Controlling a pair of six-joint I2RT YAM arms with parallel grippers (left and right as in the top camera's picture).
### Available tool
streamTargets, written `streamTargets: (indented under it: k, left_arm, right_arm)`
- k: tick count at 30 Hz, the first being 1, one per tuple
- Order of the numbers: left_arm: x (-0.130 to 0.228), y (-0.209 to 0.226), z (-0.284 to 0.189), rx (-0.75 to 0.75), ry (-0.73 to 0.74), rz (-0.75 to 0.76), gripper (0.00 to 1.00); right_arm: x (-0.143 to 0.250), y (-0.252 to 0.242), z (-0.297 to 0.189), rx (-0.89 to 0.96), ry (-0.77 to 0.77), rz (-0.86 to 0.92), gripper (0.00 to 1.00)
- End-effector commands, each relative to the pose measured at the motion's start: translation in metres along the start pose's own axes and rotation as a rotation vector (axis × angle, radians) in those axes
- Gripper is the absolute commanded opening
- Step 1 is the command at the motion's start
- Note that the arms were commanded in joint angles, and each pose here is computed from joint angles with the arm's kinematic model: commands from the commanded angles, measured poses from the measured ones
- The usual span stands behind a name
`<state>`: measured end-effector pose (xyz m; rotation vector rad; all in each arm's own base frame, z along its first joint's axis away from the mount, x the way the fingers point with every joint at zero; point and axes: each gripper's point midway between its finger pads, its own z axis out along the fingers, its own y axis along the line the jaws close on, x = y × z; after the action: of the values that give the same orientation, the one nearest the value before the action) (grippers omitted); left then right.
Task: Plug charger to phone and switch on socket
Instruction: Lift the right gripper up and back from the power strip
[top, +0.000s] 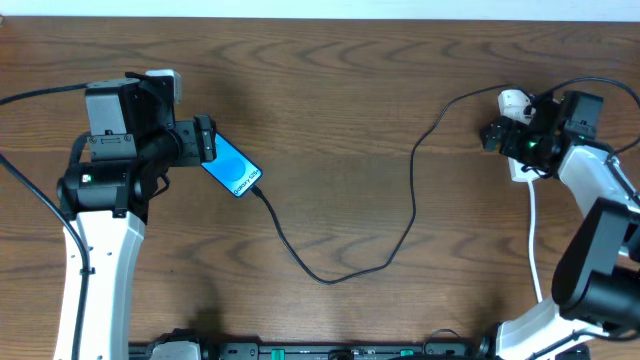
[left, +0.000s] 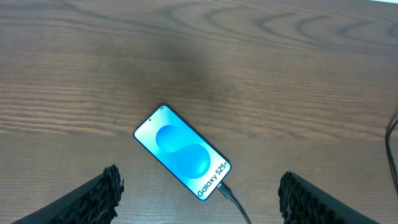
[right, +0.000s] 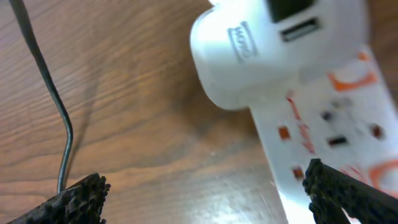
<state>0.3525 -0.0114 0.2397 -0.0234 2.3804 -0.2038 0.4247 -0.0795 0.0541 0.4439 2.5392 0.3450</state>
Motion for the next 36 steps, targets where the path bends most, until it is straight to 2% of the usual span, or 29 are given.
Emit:
streamTargets:
  k: [1,13,21,36]
  left_arm:
    - [-0.001,0.002,0.001,-0.009,0.002,0.014,0.82]
    - [-0.001,0.002,0.001,-0.009,0.002,0.014,0.82]
    - [-0.001,0.002,0.001,-0.009,0.002,0.014,0.82]
    - [-0.001,0.002,0.001,-0.009,0.002,0.014,0.82]
  right_arm:
    - [-0.014,-0.005,-0.030,0.093,-0.066,0.020,0.99]
    - [-0.022,-0.015,-0.080,0.235,-0.154,0.175,0.99]
    - [-0.023,-0.020,-0.108,0.335,-0.205,0.182,0.99]
    - [-0.022,-0.019,-0.110,0.338,-0.206,0.179,0.99]
